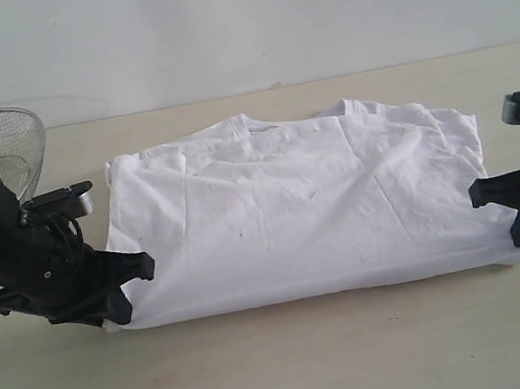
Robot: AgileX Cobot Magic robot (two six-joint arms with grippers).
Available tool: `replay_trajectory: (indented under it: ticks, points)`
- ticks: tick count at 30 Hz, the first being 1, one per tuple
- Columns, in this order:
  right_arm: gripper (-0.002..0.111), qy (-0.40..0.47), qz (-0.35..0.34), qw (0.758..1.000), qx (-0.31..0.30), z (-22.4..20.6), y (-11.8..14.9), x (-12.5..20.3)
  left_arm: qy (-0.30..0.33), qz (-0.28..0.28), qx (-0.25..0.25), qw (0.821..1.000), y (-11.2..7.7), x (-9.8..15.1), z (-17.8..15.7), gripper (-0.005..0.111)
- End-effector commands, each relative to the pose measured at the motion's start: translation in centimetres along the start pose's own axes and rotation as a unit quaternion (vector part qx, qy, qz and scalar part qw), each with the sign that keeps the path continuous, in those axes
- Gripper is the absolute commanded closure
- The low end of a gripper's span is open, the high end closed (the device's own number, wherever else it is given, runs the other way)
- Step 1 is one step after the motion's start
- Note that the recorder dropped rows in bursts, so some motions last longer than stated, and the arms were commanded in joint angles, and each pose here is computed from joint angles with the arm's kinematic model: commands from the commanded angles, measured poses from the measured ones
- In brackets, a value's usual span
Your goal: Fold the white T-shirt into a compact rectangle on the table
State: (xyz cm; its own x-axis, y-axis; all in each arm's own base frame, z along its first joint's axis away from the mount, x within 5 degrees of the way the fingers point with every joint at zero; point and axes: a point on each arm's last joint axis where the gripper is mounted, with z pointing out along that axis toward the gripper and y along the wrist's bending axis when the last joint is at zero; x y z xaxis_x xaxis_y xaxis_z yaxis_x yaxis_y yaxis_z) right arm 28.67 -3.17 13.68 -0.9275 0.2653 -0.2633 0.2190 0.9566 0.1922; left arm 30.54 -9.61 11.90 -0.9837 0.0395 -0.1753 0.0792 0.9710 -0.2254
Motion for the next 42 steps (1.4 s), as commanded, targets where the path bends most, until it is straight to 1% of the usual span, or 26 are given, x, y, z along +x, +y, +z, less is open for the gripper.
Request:
replay_trajectory:
  ticks: [1,3,4,8,10,11,13,17,18,19,23,27,32,36,37,42]
  points:
    - [0.108,-0.011,-0.006,1.0,0.006,-0.3,-0.2,-0.1,0.035,0.016,-0.002,0.999,0.0,0.7,0.2,0.066]
    - [0.108,-0.011,-0.006,1.0,0.006,-0.3,-0.2,-0.1,0.042,0.02,-0.003,0.999,0.0,0.8,0.1,0.055]
    - [0.108,-0.011,-0.007,1.0,0.006,-0.3,-0.2,-0.1,0.045,0.02,-0.003,0.999,0.0,0.9,0.1,0.052]
    - [0.108,-0.011,-0.007,1.0,0.006,-0.3,-0.2,-0.1,0.052,0.019,-0.002,0.998,0.0,1.0,-0.1,0.052]
    - [0.106,-0.011,-0.007,1.0,0.006,-0.3,-0.2,-0.1,0.052,0.02,-0.001,0.998,0.0,1.1,-0.2,0.052]
    - [0.102,-0.013,-0.007,1.0,0.006,-0.3,-0.2,-0.1,0.053,0.021,-0.001,0.998,-0.1,1.1,-0.4,0.052]
    - [0.091,-0.015,-0.007,1.0,0.007,-0.3,-0.3,-0.1,0.046,0.021,0.001,0.999,-0.2,1.0,-0.9,0.052]
    - [0.057,-0.016,0.003,1.0,0.007,-0.3,-0.3,-0.2,0.018,0.026,0.006,0.999,-0.6,0.8,-2.6,0.052]
    - [0.051,-0.017,0.007,1.0,0.007,-0.3,-0.3,-0.2,0.011,0.025,0.007,1.0,-0.7,0.7,-3.0,0.052]
    - [0.05,-0.018,0.012,1.0,0.007,-0.4,-0.2,-0.2,0.001,0.027,0.009,1.0,-0.8,0.7,-3.6,0.052]
    - [0.053,-0.033,0.018,0.999,0.006,-1.0,-0.1,-0.4,-0.034,0.031,0.015,0.999,-1.3,0.6,-5.8,0.052]
    - [0.053,-0.039,0.03,0.999,-0.002,-2.4,0.2,-0.3,-0.058,0.023,0.021,0.998,-1.5,0.6,-7.3,0.052]
    - [0.053,0.021,0.063,0.997,-0.031,-2.7,0.8,0.8,-0.075,0.022,0.033,0.996,-1.9,0.1,-7.7,0.052]
    - [0.053,0.018,0.075,0.996,-0.044,-3.4,1.1,0.9,-0.086,0.054,0.038,0.994,-2.8,-0.3,-7.7,0.052]
    - [0.053,0.022,0.083,0.995,-0.045,-3.5,0.8,0.9,-0.093,0.065,0.038,0.993,-3.1,-0.4,-7.7,0.052]
    - [0.053,0.035,0.136,0.989,-0.05,-3.8,-1.6,1.4,-0.115,0.073,0.038,0.99,-3.9,-0.7,-7.3,0.052]
